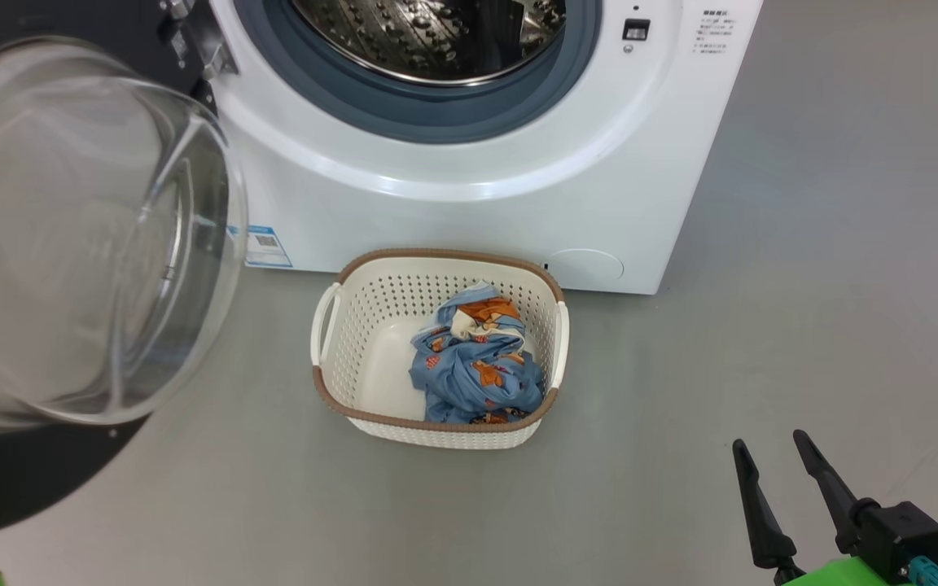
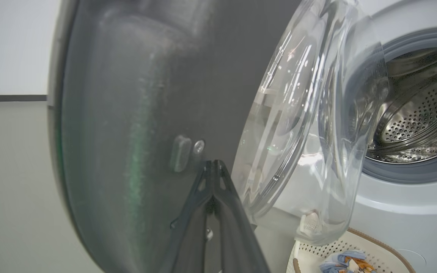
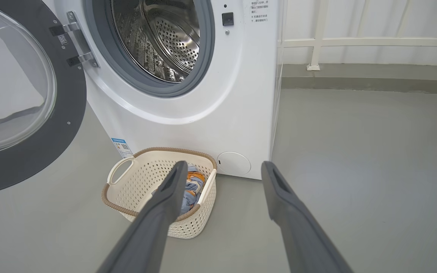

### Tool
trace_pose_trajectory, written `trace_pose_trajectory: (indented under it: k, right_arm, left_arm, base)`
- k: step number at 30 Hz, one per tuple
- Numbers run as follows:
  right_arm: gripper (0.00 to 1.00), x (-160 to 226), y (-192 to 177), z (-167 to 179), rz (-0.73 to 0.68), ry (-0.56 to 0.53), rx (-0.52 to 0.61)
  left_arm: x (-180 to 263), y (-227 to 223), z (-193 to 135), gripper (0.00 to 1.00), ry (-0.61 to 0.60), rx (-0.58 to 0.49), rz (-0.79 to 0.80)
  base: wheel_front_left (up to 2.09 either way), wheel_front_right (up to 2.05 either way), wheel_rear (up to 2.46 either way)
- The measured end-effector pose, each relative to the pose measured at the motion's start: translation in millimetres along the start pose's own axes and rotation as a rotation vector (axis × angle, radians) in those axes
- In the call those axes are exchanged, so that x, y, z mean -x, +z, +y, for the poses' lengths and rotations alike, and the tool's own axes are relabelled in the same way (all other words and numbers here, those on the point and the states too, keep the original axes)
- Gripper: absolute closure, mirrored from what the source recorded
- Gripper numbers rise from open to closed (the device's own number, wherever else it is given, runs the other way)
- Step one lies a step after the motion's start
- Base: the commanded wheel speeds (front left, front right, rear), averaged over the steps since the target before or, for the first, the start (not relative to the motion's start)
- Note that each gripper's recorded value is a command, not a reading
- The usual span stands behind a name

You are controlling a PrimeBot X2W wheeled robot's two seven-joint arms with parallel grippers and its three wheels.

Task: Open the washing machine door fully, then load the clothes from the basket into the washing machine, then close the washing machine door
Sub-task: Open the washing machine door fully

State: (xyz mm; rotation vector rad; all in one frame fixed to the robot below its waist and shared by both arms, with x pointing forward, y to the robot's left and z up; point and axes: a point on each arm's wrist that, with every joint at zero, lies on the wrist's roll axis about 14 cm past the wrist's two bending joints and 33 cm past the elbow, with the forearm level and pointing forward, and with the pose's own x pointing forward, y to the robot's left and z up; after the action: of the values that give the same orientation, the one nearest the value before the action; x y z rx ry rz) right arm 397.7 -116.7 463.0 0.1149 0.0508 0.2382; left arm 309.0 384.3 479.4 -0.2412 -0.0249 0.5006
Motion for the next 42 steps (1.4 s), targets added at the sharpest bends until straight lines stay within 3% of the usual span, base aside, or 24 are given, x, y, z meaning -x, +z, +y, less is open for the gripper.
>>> trace_pose_trajectory:
  k: [9, 23, 42]
  right_arm:
    - [0.00, -8, -2, 1, 0.011, 0.007, 0.002]
    - [0.00, -14, -2, -3, 0.008, -0.001, 0.000]
    - [0.00, -8, 13, -6, -0.037, -0.015, 0.000]
  left_arm:
    - [-29, 18, 30, 1.00, 0.106, 0.040, -0.045]
    - [-50, 22, 40, 1.00, 0.122, -0.017, -0.023]
    - [-19, 37, -25, 1.00, -0.073, -0.027, -0.120]
  base:
    - [0.00, 0.00, 0.00]
    - [0.00, 0.00, 0.00]
    - [0.00, 0.00, 0.00]
